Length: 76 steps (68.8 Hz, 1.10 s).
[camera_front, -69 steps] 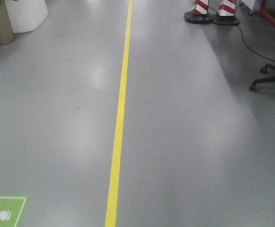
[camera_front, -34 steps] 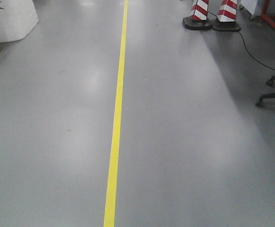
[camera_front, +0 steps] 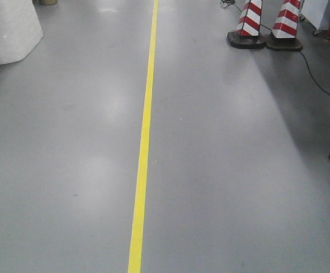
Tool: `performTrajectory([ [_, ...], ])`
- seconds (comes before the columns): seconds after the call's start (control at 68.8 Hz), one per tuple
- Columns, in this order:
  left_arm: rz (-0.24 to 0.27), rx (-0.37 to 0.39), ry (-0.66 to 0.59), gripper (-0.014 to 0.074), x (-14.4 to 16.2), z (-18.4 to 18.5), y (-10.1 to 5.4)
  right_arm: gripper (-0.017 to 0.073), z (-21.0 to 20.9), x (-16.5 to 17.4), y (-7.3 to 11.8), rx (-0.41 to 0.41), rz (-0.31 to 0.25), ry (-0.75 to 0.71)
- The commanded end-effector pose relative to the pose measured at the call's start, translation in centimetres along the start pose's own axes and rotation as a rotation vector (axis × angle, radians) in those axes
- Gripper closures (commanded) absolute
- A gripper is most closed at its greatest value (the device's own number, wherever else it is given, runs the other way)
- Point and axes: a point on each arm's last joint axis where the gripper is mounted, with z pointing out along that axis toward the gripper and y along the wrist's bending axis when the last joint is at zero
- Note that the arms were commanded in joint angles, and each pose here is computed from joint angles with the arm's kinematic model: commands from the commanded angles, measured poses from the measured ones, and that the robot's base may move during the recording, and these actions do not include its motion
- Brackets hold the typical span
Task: Move and align brake pads A on conveyor
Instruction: 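Hold both pads and drive along the yellow floor line past cones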
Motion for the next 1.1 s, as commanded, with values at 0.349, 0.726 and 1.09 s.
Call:
performTrajectory([
  [0.349, -0.013, 0.007, -0.114, 0.0600, -1.60, -0.49, -0.11, 0.0564, -0.50, -1.74, -0.12, 0.011, -0.006, -0.119],
  [0.726, -0.013, 0.007, -0.113, 0.0600, -1.60, -0.47, -0.11, 0.0564, -0.50, -1.74, -0.12, 0.011, -0.006, -0.119],
  [1.09, -0.013, 0.007, -0.113, 0.0600, -1.60, -0.47, -0.11, 0.0564, -0.50, -1.74, -0.12, 0.011, -0.006, -0.119],
])
